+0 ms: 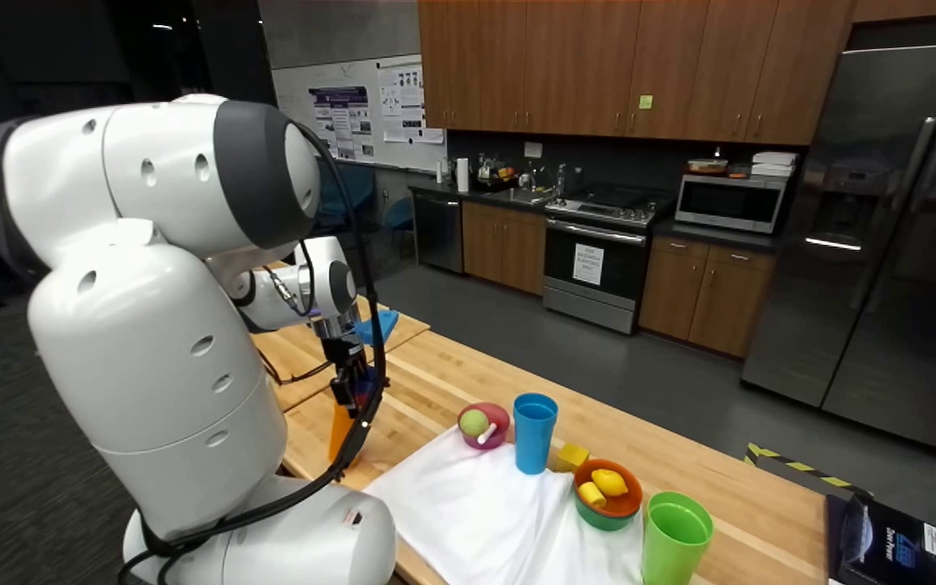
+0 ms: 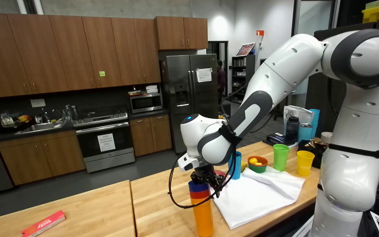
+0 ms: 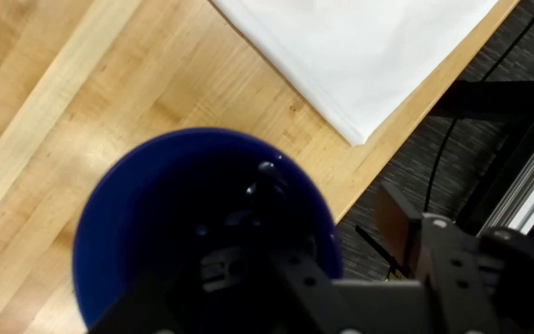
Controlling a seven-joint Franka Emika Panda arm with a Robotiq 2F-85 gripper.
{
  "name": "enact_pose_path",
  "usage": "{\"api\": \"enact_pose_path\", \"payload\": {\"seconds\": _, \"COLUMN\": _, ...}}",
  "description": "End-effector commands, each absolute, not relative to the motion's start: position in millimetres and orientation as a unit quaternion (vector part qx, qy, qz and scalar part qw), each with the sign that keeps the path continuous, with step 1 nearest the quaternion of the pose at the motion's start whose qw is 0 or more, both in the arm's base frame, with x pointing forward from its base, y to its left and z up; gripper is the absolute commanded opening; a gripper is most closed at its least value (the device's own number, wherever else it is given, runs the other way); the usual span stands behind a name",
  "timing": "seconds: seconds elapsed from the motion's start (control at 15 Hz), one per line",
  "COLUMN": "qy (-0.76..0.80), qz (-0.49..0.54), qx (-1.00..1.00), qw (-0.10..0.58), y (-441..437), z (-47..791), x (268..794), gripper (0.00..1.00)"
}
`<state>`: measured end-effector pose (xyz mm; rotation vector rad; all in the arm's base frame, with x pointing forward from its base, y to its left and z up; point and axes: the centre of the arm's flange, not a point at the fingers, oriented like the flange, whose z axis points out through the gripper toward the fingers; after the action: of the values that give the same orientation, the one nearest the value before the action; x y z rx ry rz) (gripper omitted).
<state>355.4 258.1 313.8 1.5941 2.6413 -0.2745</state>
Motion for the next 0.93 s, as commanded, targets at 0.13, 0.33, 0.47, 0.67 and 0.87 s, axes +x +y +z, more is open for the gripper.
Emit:
{"api": "enact_pose_path", "payload": {"seconds": 0.13, "qy": 0.838, "qz": -0.083, "qx": 0.538, "qw": 0.039, "y": 252, "z": 318, "x": 346, "gripper": 0.13}}
{"api": "enact_pose_path", "payload": {"seconds": 0.33, "qy": 0.833, "qz": -0.076, "qx": 0.546, "qw": 0.039, "y": 252, "z": 323, "x": 347, "gripper": 0.01}}
{"api": "enact_pose_path", "payload": {"seconds": 0.47, "qy": 0.831, "qz": -0.070, "qx": 0.551, "qw": 0.044, "y": 253, "z": 328, "x": 348, "gripper": 0.04}}
{"api": "enact_pose_path", "payload": {"seconds": 0.67, "qy": 0.822, "qz": -0.048, "qx": 0.563, "qw": 0.067, "y": 254, "z": 339, "x": 352, "gripper": 0.01}}
{"api": "enact_pose_path", "payload": {"seconds": 0.87, "qy": 0.818, "qz": -0.021, "qx": 0.563, "qw": 0.120, "y": 262, "z": 355, "x": 358, "gripper": 0.02}}
